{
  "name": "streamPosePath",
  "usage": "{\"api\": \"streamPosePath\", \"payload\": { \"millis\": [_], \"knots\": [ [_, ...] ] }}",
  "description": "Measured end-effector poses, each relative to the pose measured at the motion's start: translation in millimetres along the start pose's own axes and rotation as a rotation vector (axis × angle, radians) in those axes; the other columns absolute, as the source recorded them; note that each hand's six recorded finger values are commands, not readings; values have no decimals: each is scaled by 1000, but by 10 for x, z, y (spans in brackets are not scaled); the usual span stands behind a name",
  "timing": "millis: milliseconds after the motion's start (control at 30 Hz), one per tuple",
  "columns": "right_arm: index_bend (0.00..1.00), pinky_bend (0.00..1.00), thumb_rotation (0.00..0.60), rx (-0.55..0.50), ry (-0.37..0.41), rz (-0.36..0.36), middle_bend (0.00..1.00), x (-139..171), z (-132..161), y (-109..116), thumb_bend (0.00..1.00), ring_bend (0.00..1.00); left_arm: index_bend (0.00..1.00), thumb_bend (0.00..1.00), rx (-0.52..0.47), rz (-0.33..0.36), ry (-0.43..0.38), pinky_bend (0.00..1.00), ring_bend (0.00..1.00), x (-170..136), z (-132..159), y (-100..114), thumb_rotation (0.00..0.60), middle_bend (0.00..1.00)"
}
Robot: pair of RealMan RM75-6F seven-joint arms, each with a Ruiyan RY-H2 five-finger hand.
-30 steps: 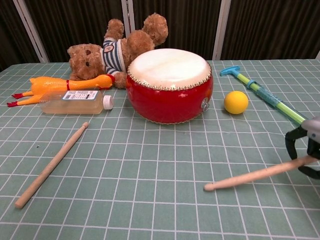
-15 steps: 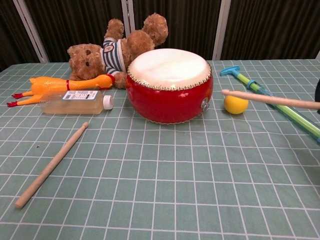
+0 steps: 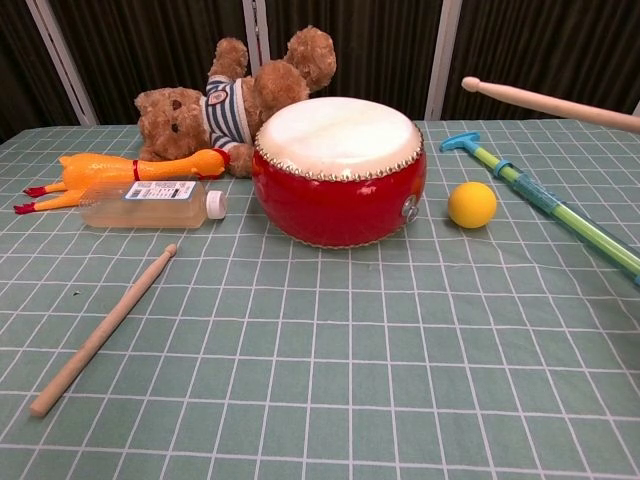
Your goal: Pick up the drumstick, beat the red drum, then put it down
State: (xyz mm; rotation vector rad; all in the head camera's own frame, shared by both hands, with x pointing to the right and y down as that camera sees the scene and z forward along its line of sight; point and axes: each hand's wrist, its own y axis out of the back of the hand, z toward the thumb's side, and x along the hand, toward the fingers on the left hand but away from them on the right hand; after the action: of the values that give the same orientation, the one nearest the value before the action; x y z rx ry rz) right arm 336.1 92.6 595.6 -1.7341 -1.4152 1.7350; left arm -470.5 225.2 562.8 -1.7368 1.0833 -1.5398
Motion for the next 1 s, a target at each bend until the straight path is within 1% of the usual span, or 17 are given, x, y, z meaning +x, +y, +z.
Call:
{"api": "streamPosePath", "payload": {
  "millis": [133, 300, 500, 833, 1000],
  "knots": [
    [978, 989, 600, -2, 32, -17, 1000, -65, 179, 37, 641, 1000, 0, 23, -6, -4, 2, 27, 0, 1, -4, 0, 600, 0],
    [978, 989, 600, 8, 62, -23, 1000, -139, 396, 5, 642, 1000, 0, 23, -17, -13, 6, 27, 0, -2, -10, -2, 600, 0],
    [980, 989, 600, 24, 78, -12, 1000, -266, 636, -123, 642, 1000, 0, 22, -22, -27, 11, 27, 0, -6, -17, -10, 600, 0],
    [980, 989, 600, 107, 93, 5, 1000, -502, 916, -448, 642, 1000, 0, 23, -48, -61, 34, 27, 0, 16, -55, -24, 600, 0],
    [984, 989, 600, 138, 100, -9, 1000, -552, 974, -478, 642, 1000, 0, 22, -59, -68, 36, 27, 0, 20, -54, -20, 600, 0]
  ]
}}
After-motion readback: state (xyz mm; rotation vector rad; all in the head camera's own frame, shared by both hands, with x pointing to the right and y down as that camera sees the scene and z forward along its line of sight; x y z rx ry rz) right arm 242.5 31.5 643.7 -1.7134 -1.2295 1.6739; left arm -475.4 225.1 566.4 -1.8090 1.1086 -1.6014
